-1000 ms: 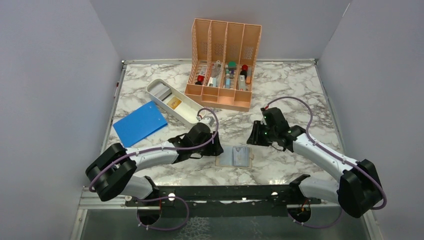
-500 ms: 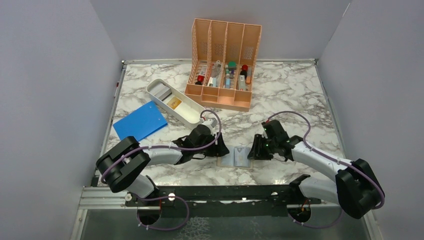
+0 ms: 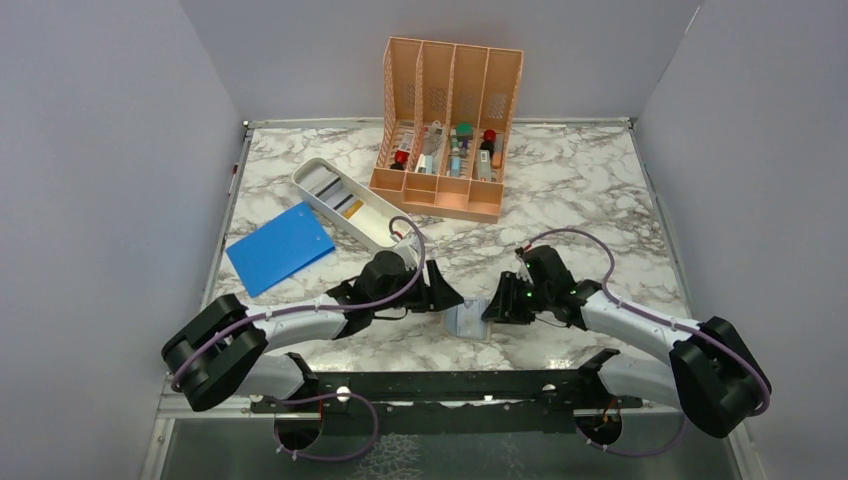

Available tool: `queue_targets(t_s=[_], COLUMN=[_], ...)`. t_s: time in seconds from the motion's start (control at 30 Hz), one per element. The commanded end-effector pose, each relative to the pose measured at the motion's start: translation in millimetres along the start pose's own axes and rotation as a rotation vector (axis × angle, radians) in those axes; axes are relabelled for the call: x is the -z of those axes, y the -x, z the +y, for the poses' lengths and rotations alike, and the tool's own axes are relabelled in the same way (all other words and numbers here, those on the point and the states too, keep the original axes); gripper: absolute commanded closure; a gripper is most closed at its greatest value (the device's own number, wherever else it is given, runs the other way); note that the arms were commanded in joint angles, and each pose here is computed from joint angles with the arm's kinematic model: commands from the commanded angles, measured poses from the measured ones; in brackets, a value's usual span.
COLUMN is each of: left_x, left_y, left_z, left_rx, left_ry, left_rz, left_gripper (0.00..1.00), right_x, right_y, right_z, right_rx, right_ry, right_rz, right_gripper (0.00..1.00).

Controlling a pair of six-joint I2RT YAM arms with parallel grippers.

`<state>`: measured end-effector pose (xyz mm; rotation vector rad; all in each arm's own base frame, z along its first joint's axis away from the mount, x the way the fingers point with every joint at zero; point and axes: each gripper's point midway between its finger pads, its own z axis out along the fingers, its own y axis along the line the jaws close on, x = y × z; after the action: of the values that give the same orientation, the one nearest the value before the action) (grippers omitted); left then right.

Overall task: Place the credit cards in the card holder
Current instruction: Close the card holder at the center of the board.

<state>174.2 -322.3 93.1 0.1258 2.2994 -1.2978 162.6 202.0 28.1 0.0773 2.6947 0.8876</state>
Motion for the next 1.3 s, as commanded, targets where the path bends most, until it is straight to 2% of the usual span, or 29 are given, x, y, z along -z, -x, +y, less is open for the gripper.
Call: queue_targets(t_s=[0.0, 0.23, 0.4, 0.5, 0.6, 0.67, 0.83, 0.97, 1.27], left_x=[9, 12, 17, 17, 19, 24, 47, 60, 64], left_y=[6, 8, 14, 12, 11, 14, 25, 33, 33], left_z=[-13, 13, 13, 14, 17, 22, 35, 37, 47], left_rx=[0.013, -0.068, -0.109, -0.119, -0.141, -0.167, -0.237, -0.271, -0.274], left_ry=[-0.046, 0.130, 0.157, 0.161, 0.180, 0.220, 0.358, 0.402, 0.417], left_rz=[-0.037, -0.014, -0.025, -0.009, 0.005, 0.007, -0.007, -0.014, 0.026], left_gripper=[0.41, 0.49, 0.54, 0.69, 0.91, 1.00, 1.00, 1.00, 1.00], right_x=[1, 0, -2, -4, -6, -7, 3, 7, -18], right_y=[3, 3, -2, -7, -11, -10, 8, 11, 13], right_z=[18, 24, 26, 31, 36, 35, 28, 39, 71], right_rx=[0.005, 0.042, 0.067, 0.100, 0.157, 0.204, 0.344, 0.444, 0.606], right_ry=[0.073, 0.080, 0.083, 0.084, 0.073, 0.030, -0.068, -0.022, 0.047], right_rz=[-0.008, -0.007, 0.005, 0.011, 0.022, 0.019, -0.025, -0.034, -0.071], right_gripper=[0.57, 0.57, 0.57, 0.57, 0.57, 0.57, 0.57, 0.63, 0.63])
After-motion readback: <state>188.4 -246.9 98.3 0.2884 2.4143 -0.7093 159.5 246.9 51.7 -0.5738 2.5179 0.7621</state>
